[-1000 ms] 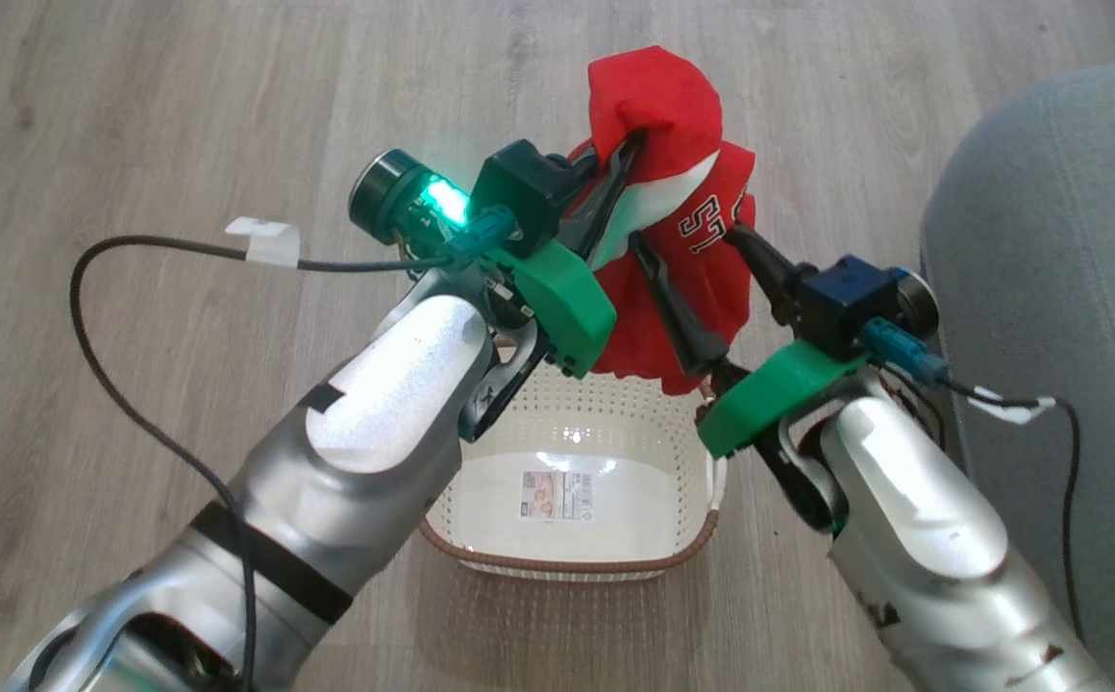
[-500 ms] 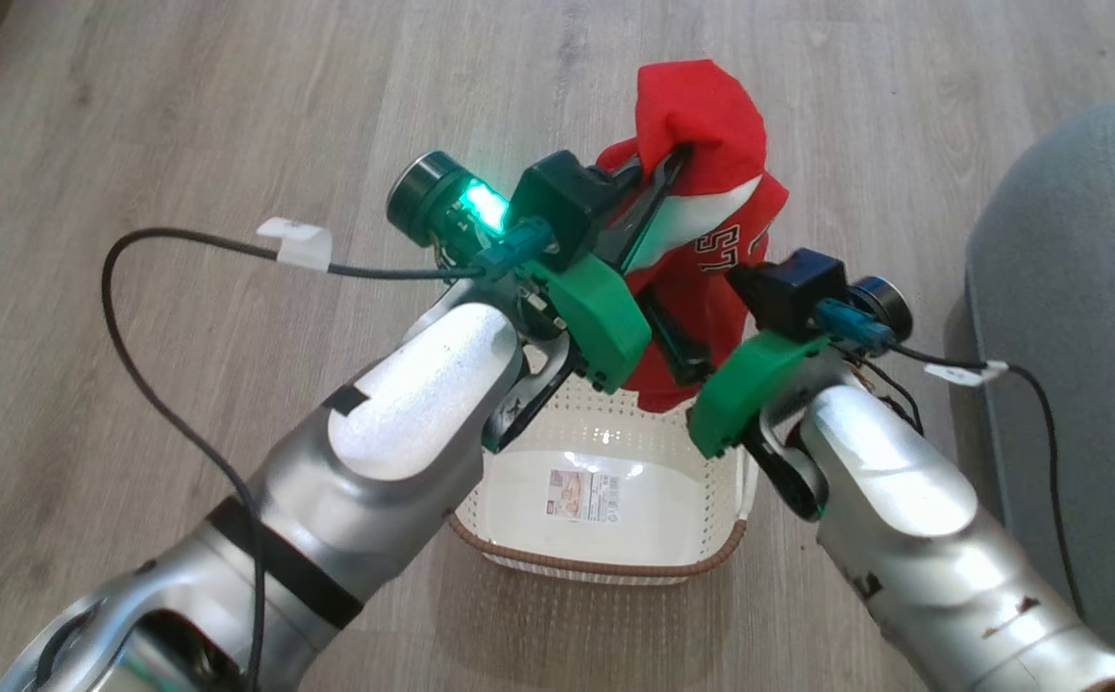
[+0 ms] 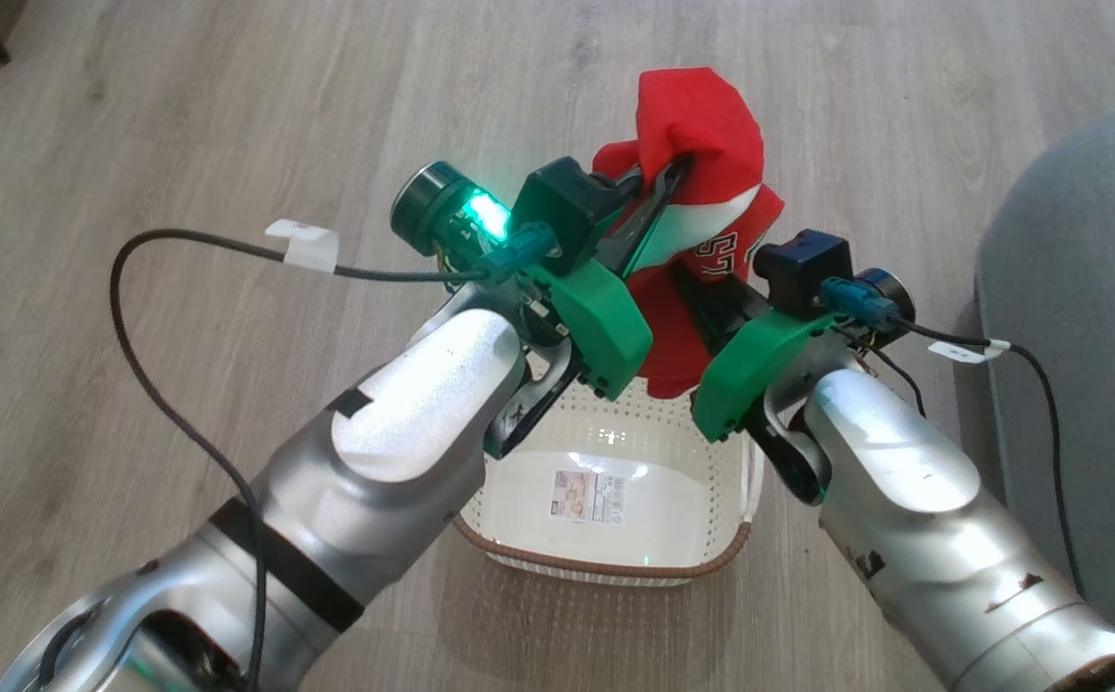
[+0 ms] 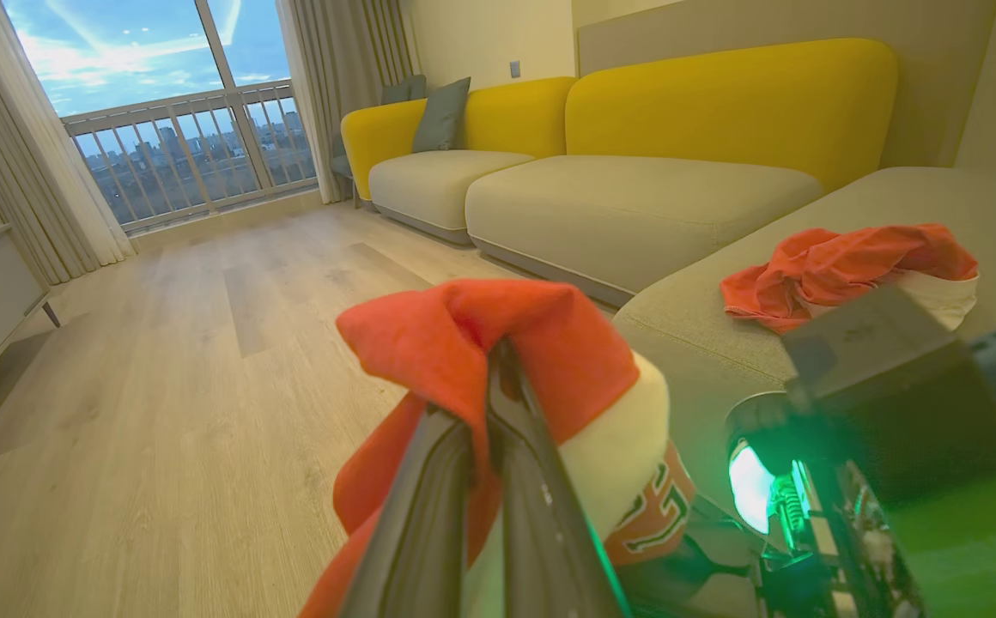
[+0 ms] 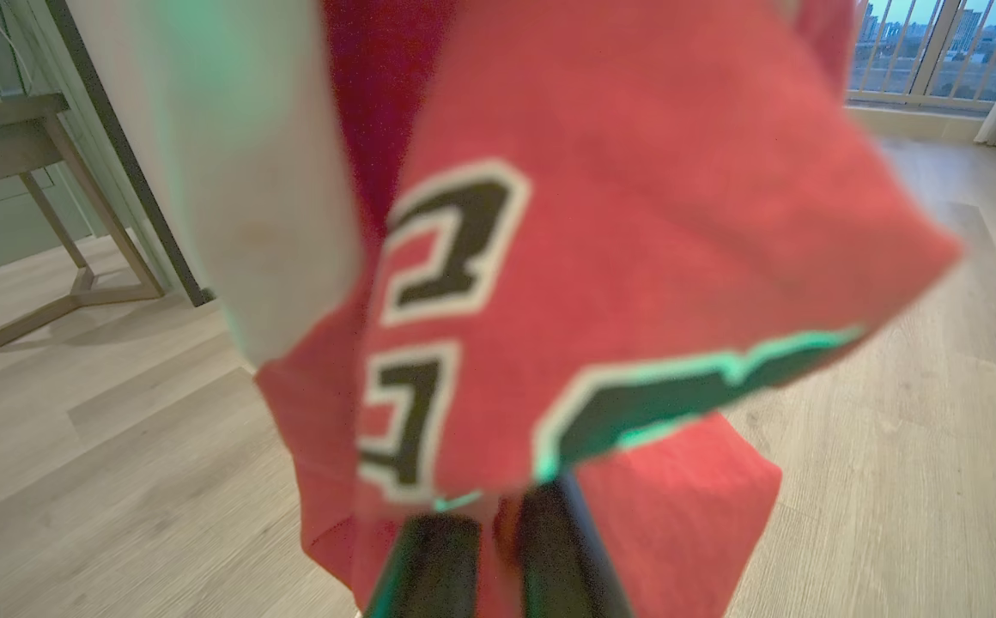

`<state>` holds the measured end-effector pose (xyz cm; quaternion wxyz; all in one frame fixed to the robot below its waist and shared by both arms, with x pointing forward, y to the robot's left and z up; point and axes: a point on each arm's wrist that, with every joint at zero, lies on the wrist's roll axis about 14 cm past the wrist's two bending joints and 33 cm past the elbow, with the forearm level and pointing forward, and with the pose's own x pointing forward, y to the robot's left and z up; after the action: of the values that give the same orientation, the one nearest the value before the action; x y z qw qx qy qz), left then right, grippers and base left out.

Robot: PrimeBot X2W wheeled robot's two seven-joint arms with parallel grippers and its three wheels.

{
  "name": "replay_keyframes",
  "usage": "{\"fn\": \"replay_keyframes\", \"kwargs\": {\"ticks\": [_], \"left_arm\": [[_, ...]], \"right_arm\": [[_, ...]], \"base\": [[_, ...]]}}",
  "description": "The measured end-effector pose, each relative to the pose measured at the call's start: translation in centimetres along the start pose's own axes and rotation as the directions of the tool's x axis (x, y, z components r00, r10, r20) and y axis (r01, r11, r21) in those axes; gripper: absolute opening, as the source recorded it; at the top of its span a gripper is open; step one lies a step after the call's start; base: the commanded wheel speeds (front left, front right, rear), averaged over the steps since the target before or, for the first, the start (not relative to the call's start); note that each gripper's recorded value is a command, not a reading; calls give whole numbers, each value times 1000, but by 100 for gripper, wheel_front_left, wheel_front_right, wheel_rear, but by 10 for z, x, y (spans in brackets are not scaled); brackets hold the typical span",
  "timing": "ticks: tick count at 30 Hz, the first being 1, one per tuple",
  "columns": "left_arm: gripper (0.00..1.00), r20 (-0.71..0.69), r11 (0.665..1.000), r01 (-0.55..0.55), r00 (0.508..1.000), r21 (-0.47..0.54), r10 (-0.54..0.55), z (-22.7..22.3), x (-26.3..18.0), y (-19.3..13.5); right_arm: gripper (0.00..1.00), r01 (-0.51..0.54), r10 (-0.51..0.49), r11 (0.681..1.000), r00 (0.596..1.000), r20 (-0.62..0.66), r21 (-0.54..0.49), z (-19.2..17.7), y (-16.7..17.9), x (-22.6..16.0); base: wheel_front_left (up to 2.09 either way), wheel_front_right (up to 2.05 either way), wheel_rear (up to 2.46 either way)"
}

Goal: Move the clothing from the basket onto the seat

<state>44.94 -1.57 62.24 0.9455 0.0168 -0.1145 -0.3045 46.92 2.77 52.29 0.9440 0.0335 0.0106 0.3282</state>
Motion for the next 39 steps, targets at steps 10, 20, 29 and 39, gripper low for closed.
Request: {"fn": "replay_keyframes", "kwargs": {"ticks": [10,20,29,39], "left_arm": [[100,-15,998,18,1000,-53,-19,-16,10,-6],[100,-50,993,83,995,-80,-87,-45,17,-26],[100,-60,965,222,971,-140,-232,-66,28,-75],[100,-67,901,374,915,-221,-397,-82,29,-145]], "right_arm": [[0,111,-109,994,991,78,-11,23,-39,-14],[0,294,-291,956,947,135,-1,37,-96,-57],[0,460,-455,888,875,168,4,43,-137,-125],[0,633,-621,774,758,198,6,49,-161,-218]], "base": [[0,0,0],[0,0,0],[0,0,0],[0,0,0]]}}
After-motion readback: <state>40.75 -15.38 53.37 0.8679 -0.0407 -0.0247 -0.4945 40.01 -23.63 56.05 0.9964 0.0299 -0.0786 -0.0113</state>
